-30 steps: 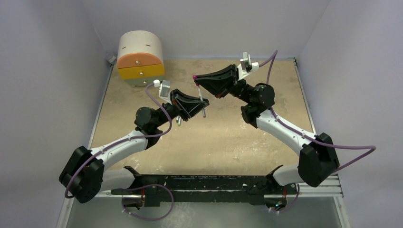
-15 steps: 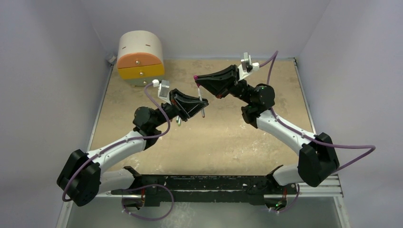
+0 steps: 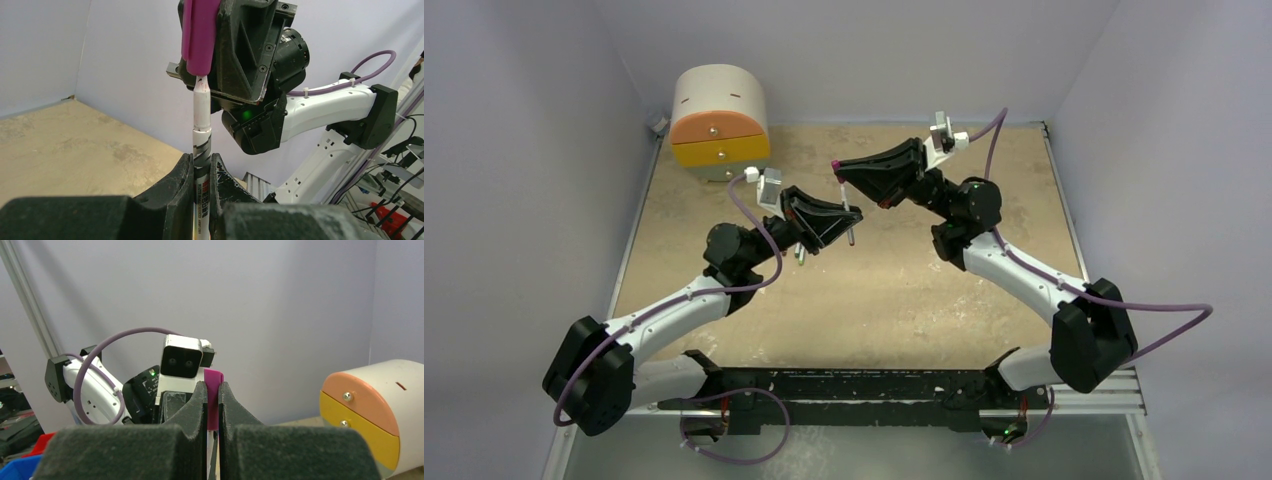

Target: Insert the pens into the pen caps

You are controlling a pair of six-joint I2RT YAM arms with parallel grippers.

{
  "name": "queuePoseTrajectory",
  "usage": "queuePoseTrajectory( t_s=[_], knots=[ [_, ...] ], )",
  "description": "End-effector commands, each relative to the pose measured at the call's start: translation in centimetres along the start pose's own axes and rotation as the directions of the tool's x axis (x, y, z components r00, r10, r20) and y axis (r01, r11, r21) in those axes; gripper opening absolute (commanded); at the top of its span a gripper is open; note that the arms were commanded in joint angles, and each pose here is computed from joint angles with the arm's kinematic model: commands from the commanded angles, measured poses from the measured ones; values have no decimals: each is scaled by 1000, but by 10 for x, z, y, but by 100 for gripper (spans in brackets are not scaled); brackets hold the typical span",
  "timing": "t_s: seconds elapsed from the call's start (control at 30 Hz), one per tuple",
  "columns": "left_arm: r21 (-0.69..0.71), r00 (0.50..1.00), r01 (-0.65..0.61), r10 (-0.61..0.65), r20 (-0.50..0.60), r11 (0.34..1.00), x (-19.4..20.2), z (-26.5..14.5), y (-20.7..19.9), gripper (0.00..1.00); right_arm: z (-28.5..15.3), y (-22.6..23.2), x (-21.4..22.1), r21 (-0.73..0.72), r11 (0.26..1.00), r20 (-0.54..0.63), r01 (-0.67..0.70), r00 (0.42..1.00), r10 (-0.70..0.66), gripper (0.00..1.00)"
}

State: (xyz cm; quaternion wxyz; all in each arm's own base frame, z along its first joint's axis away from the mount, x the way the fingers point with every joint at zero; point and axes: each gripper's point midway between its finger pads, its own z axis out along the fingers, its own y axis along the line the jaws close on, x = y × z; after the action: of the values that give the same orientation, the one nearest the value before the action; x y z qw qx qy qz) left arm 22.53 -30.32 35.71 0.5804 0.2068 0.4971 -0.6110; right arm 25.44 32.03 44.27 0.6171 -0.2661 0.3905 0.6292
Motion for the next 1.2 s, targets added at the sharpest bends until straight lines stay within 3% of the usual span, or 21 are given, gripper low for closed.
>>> queuePoseTrajectory(
  t_s=[0.0,0.53,0.9,1.17],
  knots=[
    [14,993,-86,84,81,996,-31,9,-10,0,-1,10,-11,-27,999,26,24,999,-24,0],
    [-47,976,-167,172,133,985,-58,17,-7,0,-14,-2,2,68,998,7,-16,1000,16,0],
    [-93,958,-273,280,61,957,-75,17,-12,0,-20,-3,7,91,996,-1,-25,1000,25,0],
    [-91,915,-356,327,-237,930,-29,12,14,0,-18,4,-4,91,996,-8,11,1000,-10,34]
  ],
)
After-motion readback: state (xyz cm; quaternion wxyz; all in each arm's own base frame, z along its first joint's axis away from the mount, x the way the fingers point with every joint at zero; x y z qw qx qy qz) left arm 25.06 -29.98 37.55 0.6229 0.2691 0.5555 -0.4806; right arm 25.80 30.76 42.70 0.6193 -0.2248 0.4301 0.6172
